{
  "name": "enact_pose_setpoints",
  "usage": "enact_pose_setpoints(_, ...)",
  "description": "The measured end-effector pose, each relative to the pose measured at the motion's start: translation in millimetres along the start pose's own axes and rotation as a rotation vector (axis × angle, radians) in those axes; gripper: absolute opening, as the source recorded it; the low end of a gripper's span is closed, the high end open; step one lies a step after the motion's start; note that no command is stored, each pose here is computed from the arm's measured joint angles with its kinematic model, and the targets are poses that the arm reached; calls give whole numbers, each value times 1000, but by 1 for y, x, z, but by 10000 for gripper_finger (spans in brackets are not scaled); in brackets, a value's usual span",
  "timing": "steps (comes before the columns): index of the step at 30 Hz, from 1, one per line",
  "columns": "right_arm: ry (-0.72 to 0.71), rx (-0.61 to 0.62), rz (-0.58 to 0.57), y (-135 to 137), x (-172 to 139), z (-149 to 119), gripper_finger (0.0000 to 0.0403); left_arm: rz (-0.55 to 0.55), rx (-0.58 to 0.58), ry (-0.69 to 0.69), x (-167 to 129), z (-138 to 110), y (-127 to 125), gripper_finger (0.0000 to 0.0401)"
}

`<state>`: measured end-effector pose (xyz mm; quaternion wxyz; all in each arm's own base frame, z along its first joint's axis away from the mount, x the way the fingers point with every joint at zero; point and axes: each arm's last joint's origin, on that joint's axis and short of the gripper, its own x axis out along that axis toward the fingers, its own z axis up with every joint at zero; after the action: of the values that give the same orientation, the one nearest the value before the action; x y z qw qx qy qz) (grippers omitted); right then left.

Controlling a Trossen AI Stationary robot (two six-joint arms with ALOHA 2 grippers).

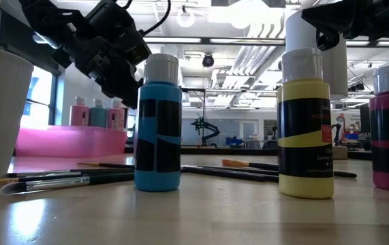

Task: Pick & Place Paint Supplies
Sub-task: Put the small light blue paint bottle into the pink bin

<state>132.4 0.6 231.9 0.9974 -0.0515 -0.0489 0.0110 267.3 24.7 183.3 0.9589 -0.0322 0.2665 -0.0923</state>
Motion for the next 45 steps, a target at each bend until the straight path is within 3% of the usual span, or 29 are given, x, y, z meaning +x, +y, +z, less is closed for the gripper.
enact_pose_setpoints(6, 0, 0, 0, 0, 0, 0, 3, 58, -17, 67, -5, 15, 1, 119)
enact_pose_setpoints(12, 1, 0, 1, 0, 0, 0, 3, 180, -4, 139, -17, 45, 5, 119)
enact_pose_setpoints(22, 0, 0, 28, 1, 0, 0, 3, 340, -71, 48, -53, 73, 34, 120)
enact_pose_setpoints(28, 5, 0, 25, 1, 0, -1, 3, 423, -126, 47, -83, 70, 52, 120)
enact_pose_setpoints(36, 6, 0, 23, 1, 0, -1, 3, 552, -237, 33, -119, 44, 68, 120)
enact_pose_setpoints(45, 8, 3, 26, 1, 0, -1, 3, 715, -268, -99, -168, 20, 47, 120)
